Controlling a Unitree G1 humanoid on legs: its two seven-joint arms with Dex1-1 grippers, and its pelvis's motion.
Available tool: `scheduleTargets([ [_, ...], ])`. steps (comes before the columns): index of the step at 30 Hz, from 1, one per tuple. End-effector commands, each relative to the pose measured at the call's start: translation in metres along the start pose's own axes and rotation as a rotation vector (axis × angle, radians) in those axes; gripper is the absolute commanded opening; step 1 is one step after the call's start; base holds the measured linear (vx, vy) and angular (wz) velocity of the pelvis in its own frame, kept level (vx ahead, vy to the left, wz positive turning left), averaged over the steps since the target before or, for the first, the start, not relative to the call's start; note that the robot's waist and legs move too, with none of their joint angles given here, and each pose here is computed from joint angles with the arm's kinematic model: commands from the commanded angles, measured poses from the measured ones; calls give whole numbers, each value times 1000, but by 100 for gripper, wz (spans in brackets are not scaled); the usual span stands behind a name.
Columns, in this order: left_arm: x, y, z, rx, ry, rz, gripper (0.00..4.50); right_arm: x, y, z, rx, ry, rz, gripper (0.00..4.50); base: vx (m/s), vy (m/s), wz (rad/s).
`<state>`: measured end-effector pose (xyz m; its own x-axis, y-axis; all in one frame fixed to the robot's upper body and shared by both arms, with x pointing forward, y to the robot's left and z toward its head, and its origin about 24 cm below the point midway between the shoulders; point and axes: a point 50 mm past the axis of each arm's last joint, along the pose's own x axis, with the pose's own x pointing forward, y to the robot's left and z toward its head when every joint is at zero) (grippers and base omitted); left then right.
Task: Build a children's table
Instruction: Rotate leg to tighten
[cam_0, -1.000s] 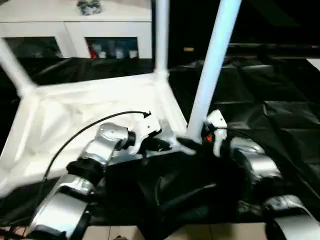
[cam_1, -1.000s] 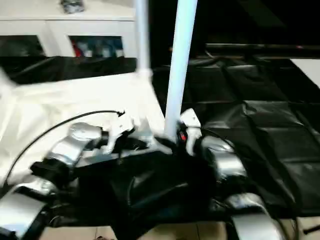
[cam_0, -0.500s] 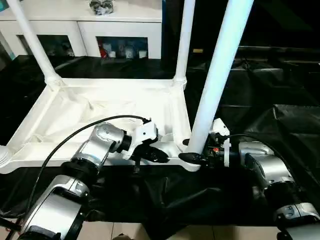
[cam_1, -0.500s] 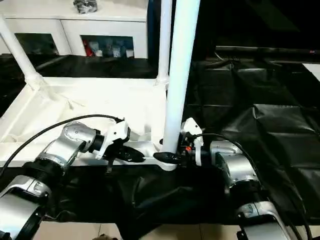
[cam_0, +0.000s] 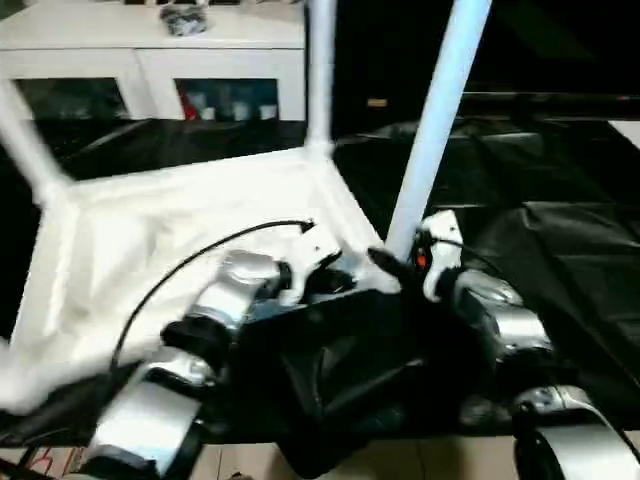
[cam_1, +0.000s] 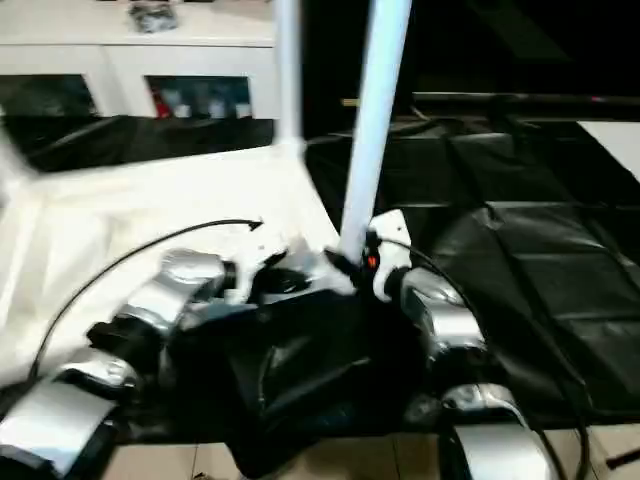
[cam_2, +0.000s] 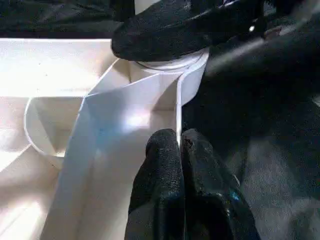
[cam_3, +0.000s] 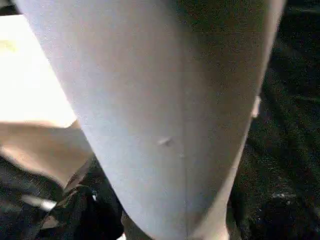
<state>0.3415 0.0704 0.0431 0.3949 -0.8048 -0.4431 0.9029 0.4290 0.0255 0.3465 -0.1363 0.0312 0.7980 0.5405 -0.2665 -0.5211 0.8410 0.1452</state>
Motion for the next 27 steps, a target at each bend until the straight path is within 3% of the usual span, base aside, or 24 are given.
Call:
scheduleTargets([
  [1, 16, -7, 24, 25, -59, 15, 0, 16, 35, -30, 103, 109, 69, 241, 0, 0, 0],
  [2, 18, -8, 25, 25, -61, 18, 0, 18, 37, -29, 108, 102, 75, 241, 0, 0, 0],
  [3, 19, -9, 26, 26, -64, 17, 0, 20, 39, -29, 110, 95, 80, 293, 0, 0, 0],
  [6, 20, -11, 26, 35, -67, 1, 0, 21, 41, -28, 97, 91, 96, 323, 0, 0, 0],
  [7, 18, -11, 25, 42, -66, -10, 0, 18, 36, -25, 41, 84, 93, 323, 0, 0, 0],
  [12, 15, -8, 22, 53, -57, -6, 0, 4, 19, -15, -38, 48, 130, 344, 0, 0, 0],
  [14, 13, -6, 20, 55, -50, 3, 0, -15, 3, -9, -101, 26, 186, 344, 0, 0, 0],
  [19, 12, -5, 18, 59, -41, -1, 0, -51, -23, 2, -151, 0, 250, 344, 0, 0, 0],
  [21, 12, -6, 17, 65, -39, -8, 0, -82, -39, 11, -154, -3, 303, 344, 0, 0, 0],
  [27, 12, -10, 14, 87, -46, -42, 0, -115, -46, 16, -111, 32, 386, 344, 0, 0, 0],
])
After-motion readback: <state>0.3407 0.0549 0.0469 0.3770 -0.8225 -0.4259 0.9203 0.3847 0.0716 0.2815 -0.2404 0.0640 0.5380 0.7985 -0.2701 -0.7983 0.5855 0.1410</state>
